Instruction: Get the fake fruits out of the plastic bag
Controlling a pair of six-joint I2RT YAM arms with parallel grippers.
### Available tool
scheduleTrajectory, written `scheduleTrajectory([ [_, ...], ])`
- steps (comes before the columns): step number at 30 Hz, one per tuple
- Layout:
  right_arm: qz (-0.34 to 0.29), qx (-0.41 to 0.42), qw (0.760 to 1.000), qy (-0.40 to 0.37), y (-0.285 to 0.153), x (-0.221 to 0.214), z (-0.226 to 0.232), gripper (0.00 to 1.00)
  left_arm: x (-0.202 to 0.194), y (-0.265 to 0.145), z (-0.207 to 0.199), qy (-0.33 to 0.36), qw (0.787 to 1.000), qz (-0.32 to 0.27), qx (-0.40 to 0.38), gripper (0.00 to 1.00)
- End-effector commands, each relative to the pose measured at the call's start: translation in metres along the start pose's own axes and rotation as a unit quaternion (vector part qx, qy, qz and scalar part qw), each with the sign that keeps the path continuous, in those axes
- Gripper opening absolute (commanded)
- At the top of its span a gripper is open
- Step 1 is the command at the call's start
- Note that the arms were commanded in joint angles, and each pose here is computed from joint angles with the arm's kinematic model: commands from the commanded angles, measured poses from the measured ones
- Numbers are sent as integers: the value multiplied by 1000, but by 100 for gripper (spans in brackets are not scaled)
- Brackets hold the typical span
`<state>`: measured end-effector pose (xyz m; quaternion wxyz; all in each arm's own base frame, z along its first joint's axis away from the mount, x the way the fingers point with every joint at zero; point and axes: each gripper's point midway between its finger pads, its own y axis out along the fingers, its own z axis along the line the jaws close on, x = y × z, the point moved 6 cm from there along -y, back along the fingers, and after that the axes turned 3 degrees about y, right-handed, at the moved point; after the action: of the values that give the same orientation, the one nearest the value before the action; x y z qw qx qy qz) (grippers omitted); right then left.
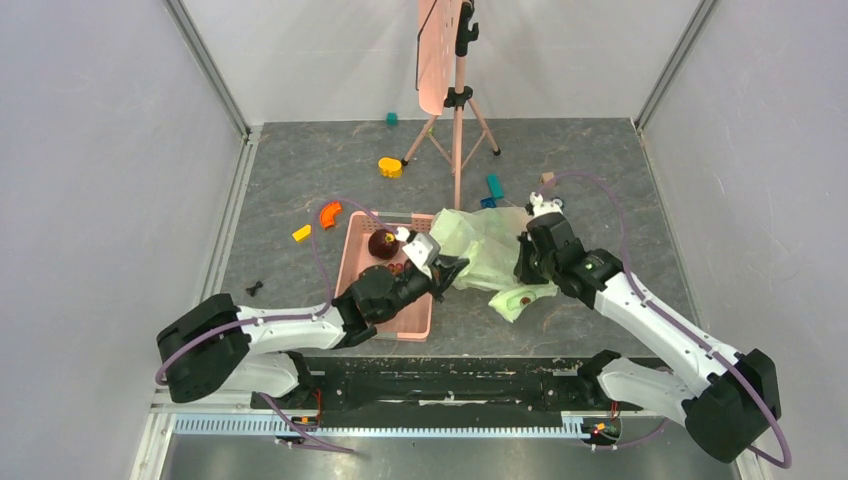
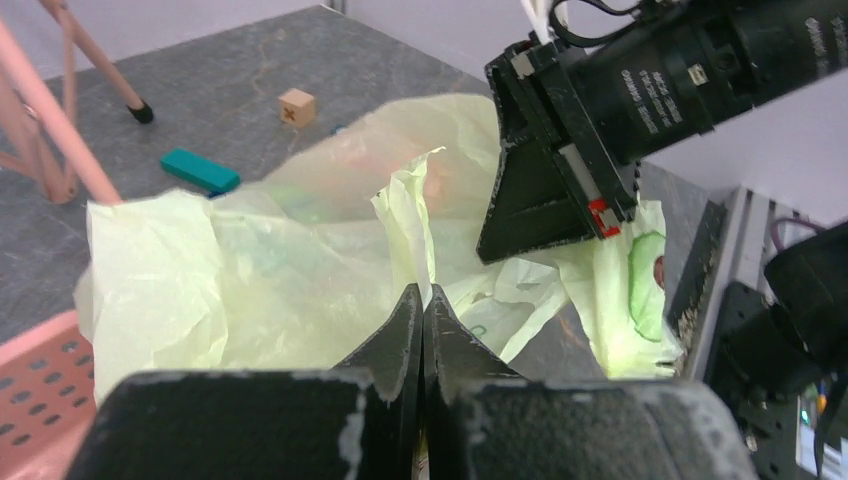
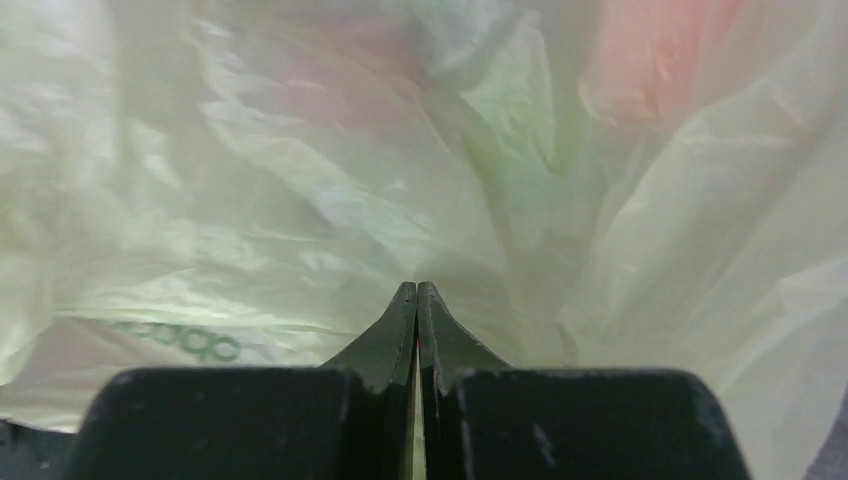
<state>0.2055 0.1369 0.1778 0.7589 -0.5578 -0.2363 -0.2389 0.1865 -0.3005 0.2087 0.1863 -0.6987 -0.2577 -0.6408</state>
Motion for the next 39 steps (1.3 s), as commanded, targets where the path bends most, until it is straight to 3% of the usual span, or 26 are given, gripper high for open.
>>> scheduleTrajectory([
  [1, -14, -37, 999, 12, 3, -17, -19, 0, 0, -9, -9, 30, 998, -52, -12, 2],
  [6, -16, -40, 999, 8, 9, -33, -29, 0, -20, -20, -21, 30, 997, -51, -40, 2],
  [8, -36, 4, 999, -2, 5, -30, -21, 2, -26, -23, -28, 36, 997, -52, -49, 2],
  [13, -121, 140, 982, -31, -23, -6, 9, 18, -36, -29, -31, 19, 998, -56, -21, 2],
  [17, -150, 231, 960, -55, -43, 2, 29, 16, -33, -32, -33, -15, 997, -79, 11, 2],
  [21, -134, 269, 952, -64, -43, -4, 38, 8, -22, -32, -40, -34, 994, -99, 39, 2],
  [28, -96, 293, 949, -69, -33, -23, 44, 5, -7, -34, -53, -38, 989, -142, 33, 2],
  [39, -32, 314, 944, -94, -20, -59, 63, 2, -17, -29, -59, -15, 991, -130, 21, 2],
])
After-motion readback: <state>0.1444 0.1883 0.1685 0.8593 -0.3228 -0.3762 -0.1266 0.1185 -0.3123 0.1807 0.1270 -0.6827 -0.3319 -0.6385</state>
